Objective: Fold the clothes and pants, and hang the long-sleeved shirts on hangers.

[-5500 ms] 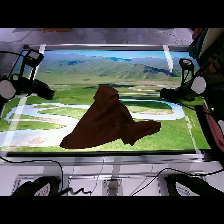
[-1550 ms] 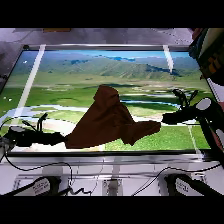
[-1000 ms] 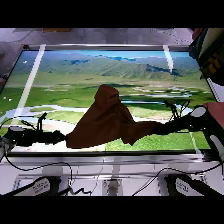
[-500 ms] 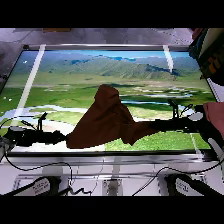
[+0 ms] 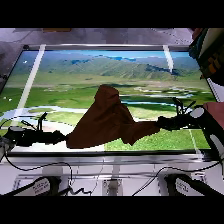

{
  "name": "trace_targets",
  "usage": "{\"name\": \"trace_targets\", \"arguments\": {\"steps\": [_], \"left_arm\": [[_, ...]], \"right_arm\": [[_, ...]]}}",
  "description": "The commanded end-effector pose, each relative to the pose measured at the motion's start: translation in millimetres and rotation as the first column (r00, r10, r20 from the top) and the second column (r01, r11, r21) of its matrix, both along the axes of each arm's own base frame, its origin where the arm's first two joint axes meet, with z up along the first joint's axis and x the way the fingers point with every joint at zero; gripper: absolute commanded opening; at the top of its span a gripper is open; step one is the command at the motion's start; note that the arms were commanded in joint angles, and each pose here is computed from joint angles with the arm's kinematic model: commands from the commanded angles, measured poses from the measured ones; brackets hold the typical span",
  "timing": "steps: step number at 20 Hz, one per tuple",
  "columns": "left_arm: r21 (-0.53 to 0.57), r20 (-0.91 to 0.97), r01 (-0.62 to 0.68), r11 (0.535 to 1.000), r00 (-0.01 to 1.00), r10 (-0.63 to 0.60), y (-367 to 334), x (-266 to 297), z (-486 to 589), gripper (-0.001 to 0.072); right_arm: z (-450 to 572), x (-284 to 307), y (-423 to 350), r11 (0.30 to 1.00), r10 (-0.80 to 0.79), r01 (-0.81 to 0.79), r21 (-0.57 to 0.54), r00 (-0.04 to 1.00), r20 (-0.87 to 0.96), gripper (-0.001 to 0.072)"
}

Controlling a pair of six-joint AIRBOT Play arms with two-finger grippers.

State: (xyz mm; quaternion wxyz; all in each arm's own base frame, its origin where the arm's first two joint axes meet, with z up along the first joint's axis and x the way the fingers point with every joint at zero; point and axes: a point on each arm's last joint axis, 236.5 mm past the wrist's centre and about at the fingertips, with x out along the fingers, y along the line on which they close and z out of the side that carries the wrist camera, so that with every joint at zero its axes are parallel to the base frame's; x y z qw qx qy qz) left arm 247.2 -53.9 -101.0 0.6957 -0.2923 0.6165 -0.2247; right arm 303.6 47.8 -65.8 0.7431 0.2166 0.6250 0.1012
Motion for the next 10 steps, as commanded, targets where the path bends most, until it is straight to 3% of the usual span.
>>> {"name": "trace_targets", "arguments": {"steps": [1,6,7,8,10], "left_arm": [[0.007,0.005,-0.005,1.0,1.0,0.005,2,2,-1,0.0018],[0.019,0.012,-0.014,1.0,1.0,0.014,4,4,-2,0.0017],[0.019,0.012,-0.014,1.0,1.0,0.014,4,4,-2,0.0017],[0.017,0.013,-0.016,1.0,1.0,0.016,4,5,-2,0.0017],[-0.018,0.029,-0.052,0.999,0.998,0.052,-1,13,4,0.0017]], "right_arm": [[2,-13,10,0.999,-0.012,0.016,0.049,0.997,-0.072,0.03],[-10,6,9,0.986,-0.143,0.15,0.078,0.986,-0.084,0.0298],[-13,10,16,0.976,-0.171,0.182,0.117,0.98,-0.099,0.0202],[-12,15,24,0.963,-0.193,0.211,0.166,0.974,-0.116,0.0012],[-4,26,36,0.944,-0.206,0.223,0.244,0.974,-0.094,0.0012]]}}
